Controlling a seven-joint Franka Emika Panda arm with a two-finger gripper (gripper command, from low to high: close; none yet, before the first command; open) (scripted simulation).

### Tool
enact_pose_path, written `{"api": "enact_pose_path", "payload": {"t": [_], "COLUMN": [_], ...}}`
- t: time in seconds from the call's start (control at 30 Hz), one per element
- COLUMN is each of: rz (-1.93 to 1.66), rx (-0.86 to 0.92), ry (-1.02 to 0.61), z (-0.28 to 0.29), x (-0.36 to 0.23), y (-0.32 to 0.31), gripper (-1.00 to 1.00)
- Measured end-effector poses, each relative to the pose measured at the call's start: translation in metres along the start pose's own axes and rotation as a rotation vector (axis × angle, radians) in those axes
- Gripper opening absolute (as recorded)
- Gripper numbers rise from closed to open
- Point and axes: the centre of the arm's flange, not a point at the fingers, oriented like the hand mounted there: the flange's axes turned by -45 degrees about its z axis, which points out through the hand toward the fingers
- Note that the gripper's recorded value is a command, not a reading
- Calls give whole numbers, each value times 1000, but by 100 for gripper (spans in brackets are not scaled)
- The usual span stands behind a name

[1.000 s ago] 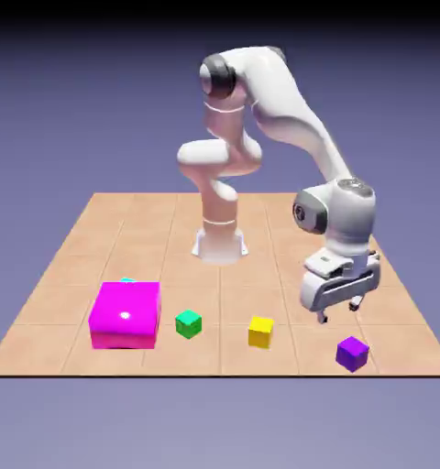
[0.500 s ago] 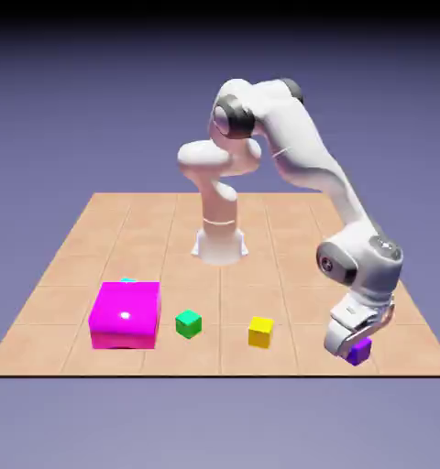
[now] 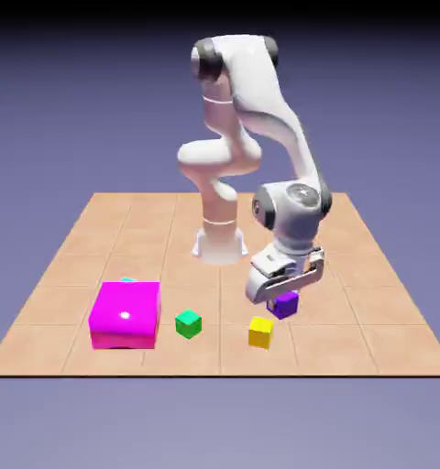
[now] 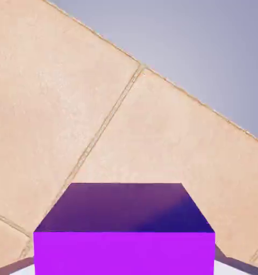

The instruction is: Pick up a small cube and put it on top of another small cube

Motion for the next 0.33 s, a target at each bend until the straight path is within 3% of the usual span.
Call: {"api": "enact_pose_path", "payload": {"t": [0.07, 0.2, 0.23, 0.33], "rz": [-4, -4, -4, -4], "rx": [1, 0, 0, 0], "ry": [1, 1, 1, 1], "z": [0, 59, 70, 55], "x": [-3, 0, 0, 0], "y": [-1, -1, -1, -1], "gripper": [-100, -100, 100, 100]}}
